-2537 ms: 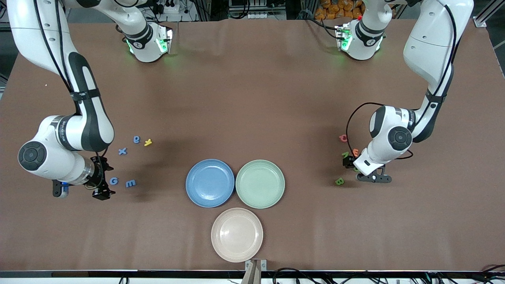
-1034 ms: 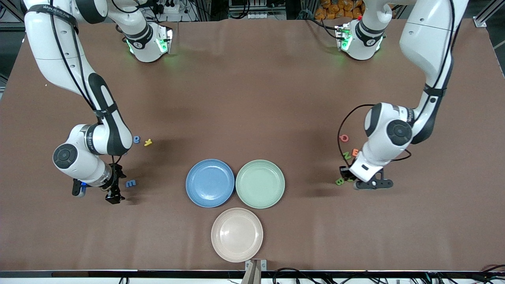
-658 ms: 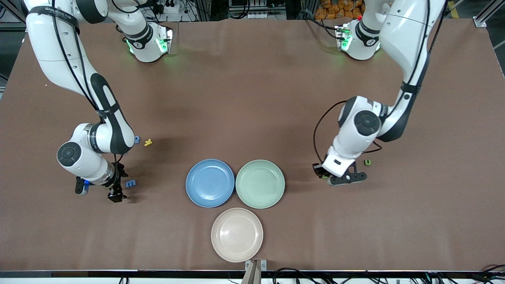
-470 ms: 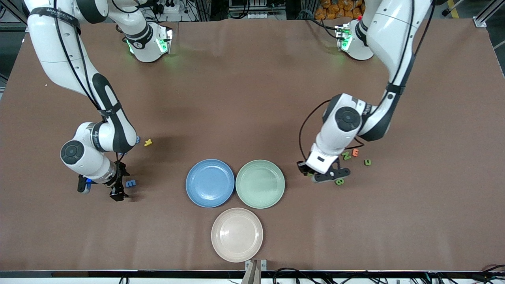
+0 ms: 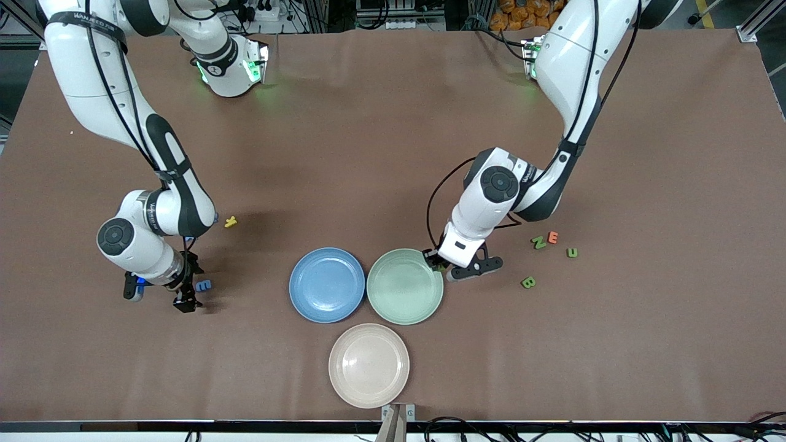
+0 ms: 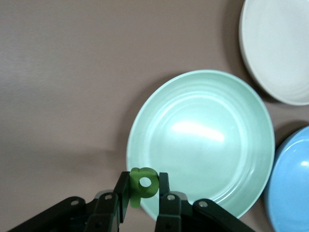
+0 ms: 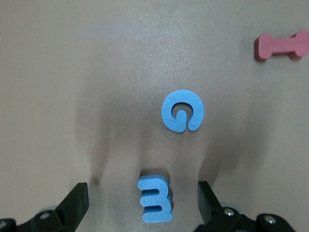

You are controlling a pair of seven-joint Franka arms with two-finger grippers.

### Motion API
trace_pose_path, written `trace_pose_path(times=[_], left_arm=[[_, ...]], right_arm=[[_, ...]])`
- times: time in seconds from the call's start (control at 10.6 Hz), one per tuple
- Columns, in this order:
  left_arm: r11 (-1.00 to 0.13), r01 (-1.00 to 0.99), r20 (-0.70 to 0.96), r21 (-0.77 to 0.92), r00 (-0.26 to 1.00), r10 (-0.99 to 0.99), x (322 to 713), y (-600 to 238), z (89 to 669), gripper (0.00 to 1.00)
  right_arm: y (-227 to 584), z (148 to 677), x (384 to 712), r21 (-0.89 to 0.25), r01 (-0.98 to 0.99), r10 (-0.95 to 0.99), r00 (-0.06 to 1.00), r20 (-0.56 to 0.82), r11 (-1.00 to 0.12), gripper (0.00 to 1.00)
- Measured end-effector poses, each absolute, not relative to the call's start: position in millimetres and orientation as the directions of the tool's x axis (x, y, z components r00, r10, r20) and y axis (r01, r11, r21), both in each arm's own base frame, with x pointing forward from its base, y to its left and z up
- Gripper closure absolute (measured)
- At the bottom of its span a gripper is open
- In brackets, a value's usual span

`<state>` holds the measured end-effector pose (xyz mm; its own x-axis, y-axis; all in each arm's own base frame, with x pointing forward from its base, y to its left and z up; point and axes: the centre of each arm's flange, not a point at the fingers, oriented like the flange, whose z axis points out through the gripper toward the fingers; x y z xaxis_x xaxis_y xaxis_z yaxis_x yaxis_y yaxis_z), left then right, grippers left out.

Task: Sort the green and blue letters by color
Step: 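Carry the green p onto the green plate with the left gripper and release, then grasp the green n with the left gripper while the right gripper carries the m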

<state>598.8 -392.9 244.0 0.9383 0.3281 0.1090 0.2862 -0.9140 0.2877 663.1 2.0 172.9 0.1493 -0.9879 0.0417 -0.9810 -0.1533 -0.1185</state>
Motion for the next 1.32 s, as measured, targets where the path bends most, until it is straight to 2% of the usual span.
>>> trace_pose_path(times=[0.09,0.19,0.28,0.38,0.47,0.56,0.75,0.85,1.32], left_arm=[[-0.893,0.320,0.111,0.316,0.922,0.370,603.5,-402.4,242.6,0.72],[-0.868,0.355,0.115,0.348,0.902,0.416,605.7,-415.4,238.9,0.68],[-0.853,0.372,0.122,0.366,0.889,0.441,606.6,-426.0,233.6,0.66],[-0.852,0.369,0.134,0.372,0.887,0.442,608.2,-430.5,231.1,0.58],[-0.852,0.367,0.140,0.374,0.886,0.443,610.1,-430.4,231.9,0.45],[-0.852,0.368,0.144,0.373,0.884,0.445,612.1,-428.4,232.7,0.29],[-0.863,0.358,0.171,0.356,0.883,0.436,617.7,-419.8,232.2,0.05],[-0.874,0.353,0.187,0.335,0.884,0.429,621.8,-409.8,231.8,0.00],[-0.947,0.260,0.206,0.190,0.932,0.298,628.2,-300.9,251.5,0.00]], right_arm=[[6.3,172.8,663.0,-0.118,-0.980,-0.987,0.156,0.041,-0.160,0.00],[12.7,171.8,661.9,-0.114,-0.979,-0.985,0.166,0.041,-0.170,0.05],[17.8,169.7,660.0,-0.109,-0.978,-0.983,0.176,0.041,-0.180,0.05],[18.2,168.6,658.4,-0.104,-0.975,-0.981,0.192,0.043,-0.195,0.16],[16.7,168.9,657.8,-0.101,-0.974,-0.979,0.197,0.044,-0.201,0.26],[16.7,168.9,657.8,-0.101,-0.974,-0.979,0.200,0.044,-0.203,0.27],[16.7,169.0,657.8,-0.102,-0.973,-0.978,0.202,0.045,-0.205,0.26],[16.5,169.0,657.8,-0.102,-0.973,-0.978,0.202,0.045,-0.206,0.26],[9.0,170.4,657.7,-0.095,-0.971,-0.976,0.214,0.048,-0.218,0.25]])
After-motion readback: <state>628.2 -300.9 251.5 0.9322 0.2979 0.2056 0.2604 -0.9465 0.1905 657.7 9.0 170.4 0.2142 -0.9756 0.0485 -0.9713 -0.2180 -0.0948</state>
